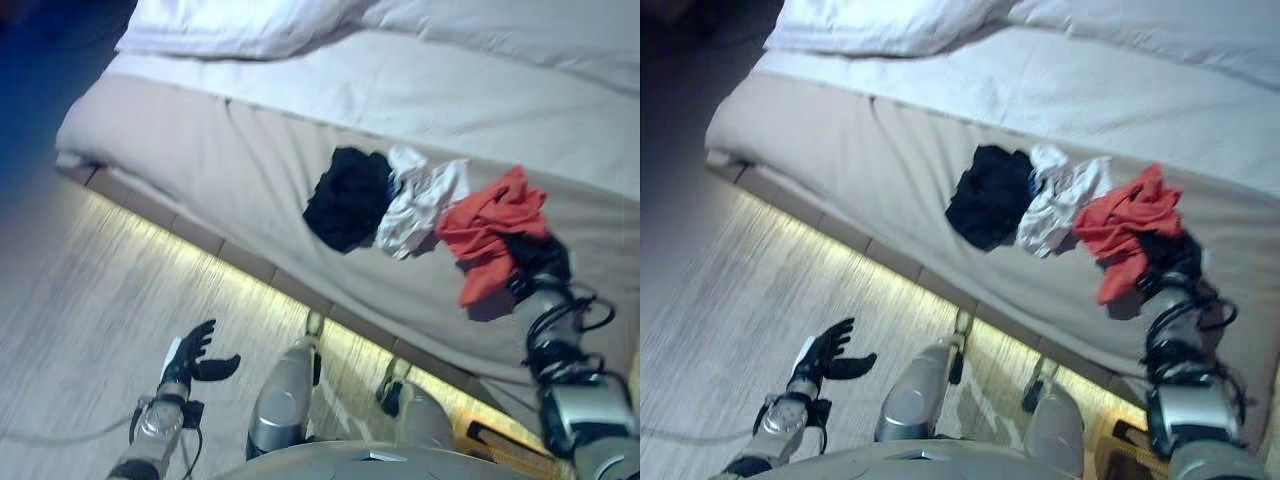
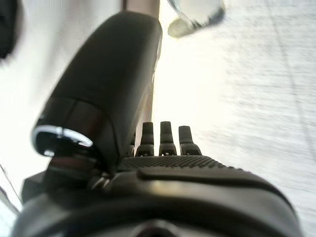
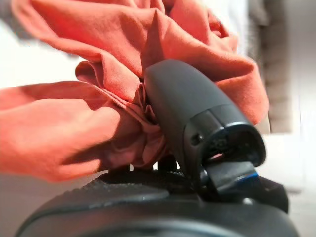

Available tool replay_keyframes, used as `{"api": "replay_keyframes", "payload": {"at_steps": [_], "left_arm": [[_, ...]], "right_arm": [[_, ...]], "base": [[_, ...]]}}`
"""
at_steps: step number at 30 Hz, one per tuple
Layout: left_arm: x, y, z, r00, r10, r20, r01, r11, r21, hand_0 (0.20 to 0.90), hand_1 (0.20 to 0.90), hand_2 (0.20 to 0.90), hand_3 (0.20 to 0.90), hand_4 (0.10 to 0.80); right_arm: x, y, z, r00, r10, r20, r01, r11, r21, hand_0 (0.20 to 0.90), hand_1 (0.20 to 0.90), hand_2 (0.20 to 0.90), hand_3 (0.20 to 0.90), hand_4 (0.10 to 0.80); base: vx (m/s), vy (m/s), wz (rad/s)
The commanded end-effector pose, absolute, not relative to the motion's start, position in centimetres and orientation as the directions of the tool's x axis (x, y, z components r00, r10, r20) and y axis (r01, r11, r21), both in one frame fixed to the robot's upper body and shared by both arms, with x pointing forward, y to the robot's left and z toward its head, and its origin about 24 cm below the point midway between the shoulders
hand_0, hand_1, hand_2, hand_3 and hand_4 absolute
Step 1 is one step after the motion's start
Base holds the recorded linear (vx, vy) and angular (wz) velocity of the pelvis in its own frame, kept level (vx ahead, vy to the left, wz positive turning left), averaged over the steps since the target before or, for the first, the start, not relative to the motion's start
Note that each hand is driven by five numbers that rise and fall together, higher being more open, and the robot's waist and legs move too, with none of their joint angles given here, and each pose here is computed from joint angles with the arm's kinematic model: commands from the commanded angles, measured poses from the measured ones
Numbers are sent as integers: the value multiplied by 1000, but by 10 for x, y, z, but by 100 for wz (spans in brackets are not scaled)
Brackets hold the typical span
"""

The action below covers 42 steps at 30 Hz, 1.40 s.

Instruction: Pick up the clothes from the bed and place them into the basket

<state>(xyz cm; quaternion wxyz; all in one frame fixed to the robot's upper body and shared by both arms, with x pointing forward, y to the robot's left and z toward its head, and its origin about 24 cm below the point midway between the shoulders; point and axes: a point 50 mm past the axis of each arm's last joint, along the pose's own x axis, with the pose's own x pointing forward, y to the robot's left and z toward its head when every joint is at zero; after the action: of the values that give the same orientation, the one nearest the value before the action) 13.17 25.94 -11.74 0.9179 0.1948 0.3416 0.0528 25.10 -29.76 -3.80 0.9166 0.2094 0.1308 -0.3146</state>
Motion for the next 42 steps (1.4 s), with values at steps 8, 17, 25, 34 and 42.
{"api": "replay_keyframes", "payload": {"at_steps": [8, 17, 25, 34, 42], "left_arm": [[113, 230, -135, 739, 234, -632, 25, 928, 373, 900, 900, 900, 900, 800], [130, 223, -132, 768, 129, -628, 134, 926, 353, 900, 900, 900, 900, 800], [134, 243, -129, 745, 172, -644, 173, 883, 436, 900, 900, 900, 900, 800], [152, 252, -122, 752, 244, -613, 54, 903, 426, 900, 900, 900, 900, 800], [158, 231, -122, 794, 210, -571, -4, 940, 341, 900, 900, 900, 900, 800]], "right_arm": [[167, -293, -92, 501, -707, -498, 865, 429, 261, 300, 300, 300, 200, 100], [103, -305, -117, 183, -784, -593, 983, 141, 117, 300, 300, 300, 200, 100], [106, -316, -112, 166, -791, -589, 986, 127, 107, 300, 300, 300, 200, 100], [125, -305, -116, 215, -756, -618, 970, 239, 46, 300, 300, 300, 200, 100], [146, -279, -120, 286, -699, -655, 928, 373, 8, 300, 300, 300, 200, 100]], "base": [[-25, 94, -27], [-108, 179, -57], [-212, 105, -68], [-307, -52, -105], [-127, -169, -93]]}}
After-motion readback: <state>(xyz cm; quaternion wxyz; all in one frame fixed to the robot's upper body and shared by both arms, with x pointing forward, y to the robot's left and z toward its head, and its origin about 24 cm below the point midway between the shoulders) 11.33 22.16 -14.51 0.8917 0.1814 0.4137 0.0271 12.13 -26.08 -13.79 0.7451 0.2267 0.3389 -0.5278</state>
